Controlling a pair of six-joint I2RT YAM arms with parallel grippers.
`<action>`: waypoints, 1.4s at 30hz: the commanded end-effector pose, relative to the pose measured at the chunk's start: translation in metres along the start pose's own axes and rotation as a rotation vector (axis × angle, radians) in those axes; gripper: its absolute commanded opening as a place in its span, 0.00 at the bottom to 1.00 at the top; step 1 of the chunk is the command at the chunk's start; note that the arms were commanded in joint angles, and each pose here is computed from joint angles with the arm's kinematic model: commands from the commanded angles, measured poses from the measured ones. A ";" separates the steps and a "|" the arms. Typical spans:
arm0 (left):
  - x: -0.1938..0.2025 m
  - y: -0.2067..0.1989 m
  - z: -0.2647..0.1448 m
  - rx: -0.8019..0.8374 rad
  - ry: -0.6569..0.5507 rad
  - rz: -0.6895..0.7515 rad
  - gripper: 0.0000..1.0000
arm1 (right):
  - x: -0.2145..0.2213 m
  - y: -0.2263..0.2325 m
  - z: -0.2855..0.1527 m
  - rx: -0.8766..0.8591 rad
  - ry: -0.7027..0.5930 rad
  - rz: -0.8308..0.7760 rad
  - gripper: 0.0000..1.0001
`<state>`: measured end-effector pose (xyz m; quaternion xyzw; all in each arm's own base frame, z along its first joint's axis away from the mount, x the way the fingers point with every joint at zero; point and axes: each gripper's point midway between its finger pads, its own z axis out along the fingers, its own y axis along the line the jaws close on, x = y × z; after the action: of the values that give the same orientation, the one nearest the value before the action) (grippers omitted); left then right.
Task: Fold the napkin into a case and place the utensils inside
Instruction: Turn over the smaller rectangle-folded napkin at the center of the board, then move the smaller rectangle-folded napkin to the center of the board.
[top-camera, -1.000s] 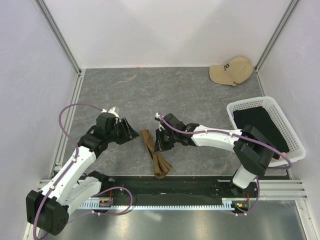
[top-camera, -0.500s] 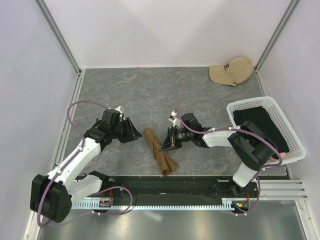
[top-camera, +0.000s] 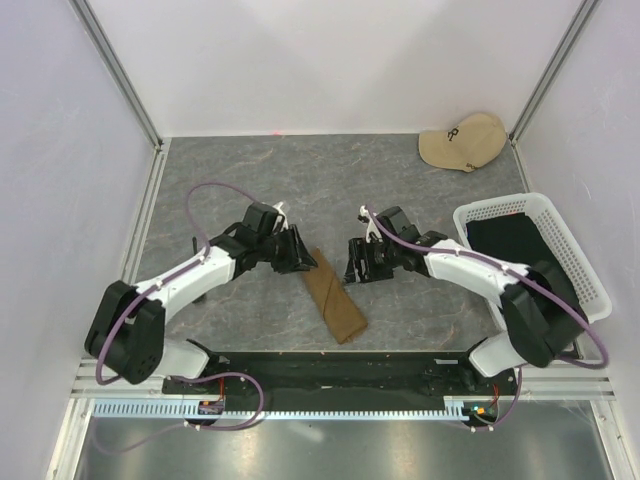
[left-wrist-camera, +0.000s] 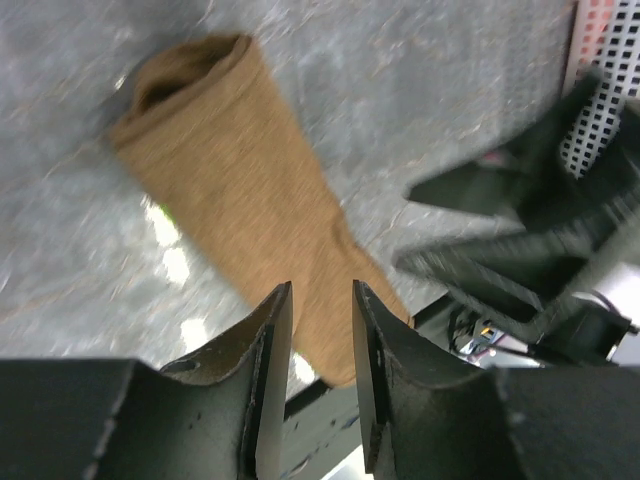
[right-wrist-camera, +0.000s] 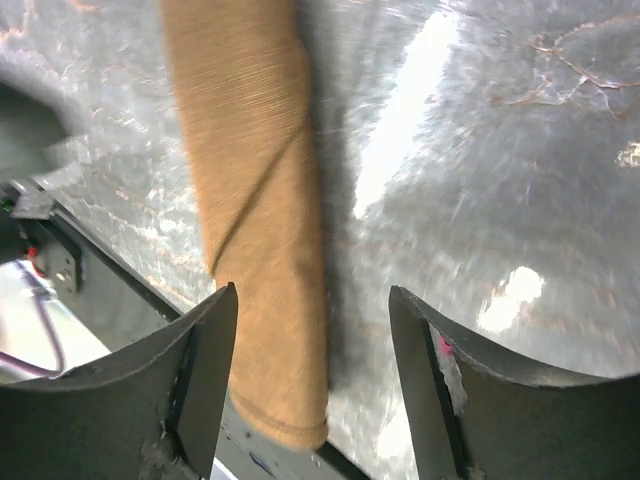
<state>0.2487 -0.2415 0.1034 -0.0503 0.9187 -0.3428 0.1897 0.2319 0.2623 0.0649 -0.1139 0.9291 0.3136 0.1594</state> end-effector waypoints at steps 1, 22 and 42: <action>-0.020 -0.034 0.008 0.103 -0.036 0.009 0.37 | 0.021 0.002 -0.021 0.172 0.025 -0.102 0.69; -0.035 0.036 0.100 -0.150 0.037 -0.042 0.34 | 0.079 -0.008 0.009 0.170 -0.023 -0.054 0.22; -0.099 0.111 -0.097 -0.444 -0.227 -0.149 0.62 | -0.035 0.031 -0.004 0.310 -0.120 -0.316 0.63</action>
<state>0.3413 -0.1547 0.1355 -0.1619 0.9194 -0.2422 0.2642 0.2475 0.2848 0.0808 -0.1855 0.9333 0.1468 0.2702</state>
